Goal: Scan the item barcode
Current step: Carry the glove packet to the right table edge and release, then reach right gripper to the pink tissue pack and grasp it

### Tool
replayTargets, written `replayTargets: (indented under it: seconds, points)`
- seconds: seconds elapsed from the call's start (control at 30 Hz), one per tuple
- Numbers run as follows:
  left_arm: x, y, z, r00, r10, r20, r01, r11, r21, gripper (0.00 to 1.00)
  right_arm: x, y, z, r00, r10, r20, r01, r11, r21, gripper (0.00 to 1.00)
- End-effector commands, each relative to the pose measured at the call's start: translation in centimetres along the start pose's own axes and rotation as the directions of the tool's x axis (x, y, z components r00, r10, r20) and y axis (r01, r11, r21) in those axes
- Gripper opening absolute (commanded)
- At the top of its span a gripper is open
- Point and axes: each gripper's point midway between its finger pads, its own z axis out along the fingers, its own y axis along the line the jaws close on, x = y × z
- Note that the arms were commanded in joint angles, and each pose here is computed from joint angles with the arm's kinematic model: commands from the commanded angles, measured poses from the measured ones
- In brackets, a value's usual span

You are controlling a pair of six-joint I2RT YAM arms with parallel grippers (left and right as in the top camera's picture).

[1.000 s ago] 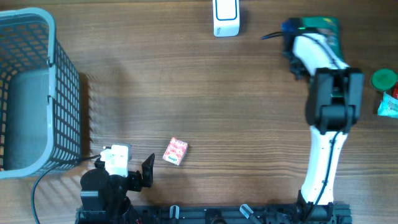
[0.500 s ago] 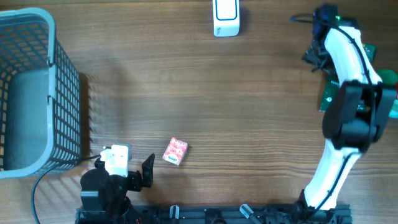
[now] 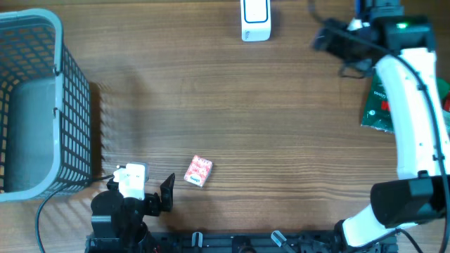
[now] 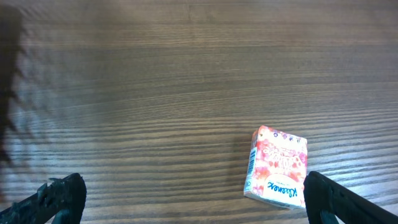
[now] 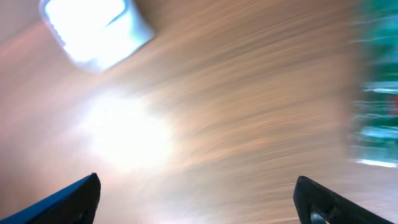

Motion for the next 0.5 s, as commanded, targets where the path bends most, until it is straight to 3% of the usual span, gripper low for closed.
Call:
replayTargets:
  seconds: [0.0,0.17,0.3,0.47]
  points:
    - [0.0,-0.1,0.0,1.000,-0.008,0.006,0.008,1.000,0.007,1.00,8.0,8.5,1.1,0.935,-0.257,-0.245,0.136,0.897,-0.421,1.00]
    - [0.0,-0.1,0.0,1.000,-0.008,0.006,0.008,1.000,0.007,1.00,15.3,9.0,4.8,0.841,-0.404,-0.361,0.256,0.884,-0.392,1.00]
    - [0.0,-0.1,0.0,1.000,-0.008,0.006,0.008,1.000,0.007,1.00,20.7,9.6,8.8,0.708,-0.639,-0.301,0.475,0.746,-0.466,1.00]
    - [0.0,-0.1,0.0,1.000,-0.008,0.006,0.008,1.000,0.007,1.00,23.0,8.2,13.6,0.694,-0.677,-0.246,0.586,0.729,-0.355,1.00]
